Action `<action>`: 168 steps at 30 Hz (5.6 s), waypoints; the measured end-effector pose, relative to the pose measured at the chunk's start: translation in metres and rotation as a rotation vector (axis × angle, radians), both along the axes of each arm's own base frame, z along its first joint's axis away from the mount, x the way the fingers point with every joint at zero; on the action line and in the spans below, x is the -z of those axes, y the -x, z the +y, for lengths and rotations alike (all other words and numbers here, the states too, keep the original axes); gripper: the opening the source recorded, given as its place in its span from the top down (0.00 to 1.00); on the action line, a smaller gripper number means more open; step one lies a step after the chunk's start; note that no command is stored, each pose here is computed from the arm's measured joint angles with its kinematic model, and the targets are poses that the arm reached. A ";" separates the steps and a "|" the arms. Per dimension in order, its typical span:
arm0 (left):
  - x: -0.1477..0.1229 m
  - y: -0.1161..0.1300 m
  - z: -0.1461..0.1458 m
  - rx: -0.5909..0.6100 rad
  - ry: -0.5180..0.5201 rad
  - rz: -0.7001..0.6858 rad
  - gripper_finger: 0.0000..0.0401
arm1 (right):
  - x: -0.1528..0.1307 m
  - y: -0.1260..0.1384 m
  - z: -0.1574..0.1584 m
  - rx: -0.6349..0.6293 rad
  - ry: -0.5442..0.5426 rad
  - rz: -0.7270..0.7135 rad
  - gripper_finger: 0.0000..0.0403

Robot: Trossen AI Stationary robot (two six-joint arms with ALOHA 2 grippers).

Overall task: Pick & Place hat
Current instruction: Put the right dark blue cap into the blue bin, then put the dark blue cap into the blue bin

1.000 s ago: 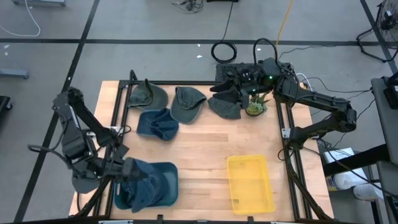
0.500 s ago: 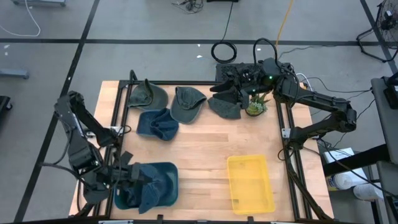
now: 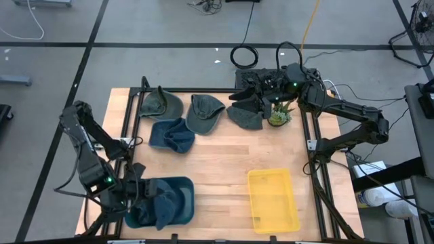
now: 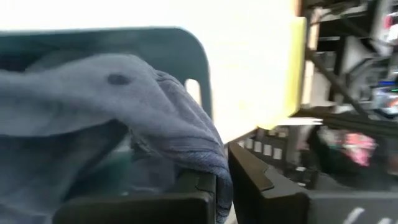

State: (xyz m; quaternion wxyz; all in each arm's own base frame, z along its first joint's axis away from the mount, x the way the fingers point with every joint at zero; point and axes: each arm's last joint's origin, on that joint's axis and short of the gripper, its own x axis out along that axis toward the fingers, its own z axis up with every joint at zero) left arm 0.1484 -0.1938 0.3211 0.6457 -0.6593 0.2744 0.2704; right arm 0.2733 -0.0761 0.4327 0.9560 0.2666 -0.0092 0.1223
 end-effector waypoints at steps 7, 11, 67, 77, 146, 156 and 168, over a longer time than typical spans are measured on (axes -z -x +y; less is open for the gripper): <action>0.009 0.002 -0.001 0.042 -0.020 0.127 0.95 | 0.002 0.000 0.000 0.003 -0.006 0.018 0.51; 0.016 0.005 -0.006 0.090 -0.019 0.218 0.95 | 0.003 0.000 0.000 0.005 0.008 0.030 0.51; 0.115 -0.005 -0.047 0.177 -0.317 0.841 0.82 | 0.008 0.000 0.000 0.010 0.104 0.051 0.51; 0.098 -0.001 -0.040 0.191 -0.270 0.804 0.65 | 0.008 0.000 0.001 -0.044 0.131 0.045 0.51; -0.037 0.009 0.139 0.841 -0.817 0.207 0.34 | 0.004 0.000 0.001 -0.031 0.135 0.008 0.51; -0.026 0.002 0.163 0.984 -0.850 0.418 0.34 | 0.004 0.000 0.001 -0.031 0.135 0.008 0.51; 0.004 -0.037 0.180 1.171 -0.822 0.728 0.34 | 0.004 0.000 0.001 -0.034 0.135 0.008 0.51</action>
